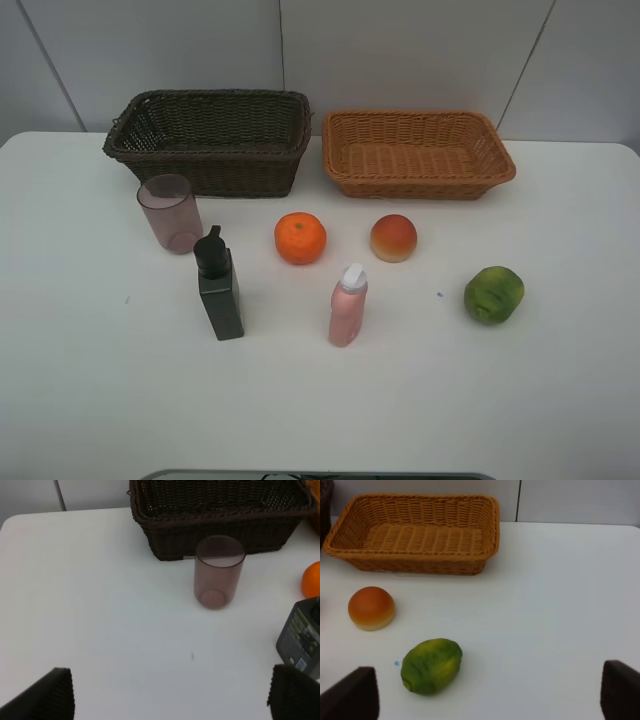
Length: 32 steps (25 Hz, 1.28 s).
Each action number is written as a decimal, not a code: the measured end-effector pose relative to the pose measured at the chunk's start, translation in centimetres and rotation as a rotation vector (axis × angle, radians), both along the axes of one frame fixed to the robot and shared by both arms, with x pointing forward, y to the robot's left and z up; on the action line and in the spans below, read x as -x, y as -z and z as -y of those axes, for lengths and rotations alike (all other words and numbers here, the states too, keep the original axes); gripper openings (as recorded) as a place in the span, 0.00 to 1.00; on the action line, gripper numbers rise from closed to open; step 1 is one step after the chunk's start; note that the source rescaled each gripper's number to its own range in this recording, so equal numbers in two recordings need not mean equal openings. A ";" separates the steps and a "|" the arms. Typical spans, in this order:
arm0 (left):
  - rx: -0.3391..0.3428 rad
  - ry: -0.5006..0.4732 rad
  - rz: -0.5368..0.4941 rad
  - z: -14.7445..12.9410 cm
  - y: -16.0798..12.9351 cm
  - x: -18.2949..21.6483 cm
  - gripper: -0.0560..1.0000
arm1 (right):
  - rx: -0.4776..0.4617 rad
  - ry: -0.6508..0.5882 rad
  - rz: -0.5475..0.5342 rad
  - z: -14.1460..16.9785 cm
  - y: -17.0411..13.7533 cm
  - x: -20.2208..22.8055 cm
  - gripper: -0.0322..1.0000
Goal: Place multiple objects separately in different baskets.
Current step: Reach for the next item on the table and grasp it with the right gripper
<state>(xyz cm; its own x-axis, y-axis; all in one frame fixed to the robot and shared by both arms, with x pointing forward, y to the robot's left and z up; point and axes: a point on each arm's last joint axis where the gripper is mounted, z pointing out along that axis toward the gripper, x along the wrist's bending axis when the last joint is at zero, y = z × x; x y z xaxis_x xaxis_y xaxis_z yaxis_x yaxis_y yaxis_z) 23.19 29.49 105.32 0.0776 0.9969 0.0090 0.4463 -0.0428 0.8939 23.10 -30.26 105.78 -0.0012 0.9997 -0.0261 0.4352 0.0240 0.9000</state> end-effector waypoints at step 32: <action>0.000 0.000 0.000 0.0 0.0 0.0 1.00 | 0.000 0.000 0.000 0.0 0.0 0.0 0.89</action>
<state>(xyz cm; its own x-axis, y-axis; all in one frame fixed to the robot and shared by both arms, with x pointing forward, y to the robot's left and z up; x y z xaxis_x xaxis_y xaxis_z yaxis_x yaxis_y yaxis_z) 23.19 29.49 105.32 0.0776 0.9969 0.0090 0.4463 -0.0428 0.8939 23.10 -30.26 105.78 -0.0012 0.9997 -0.0261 0.4352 0.0240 0.9000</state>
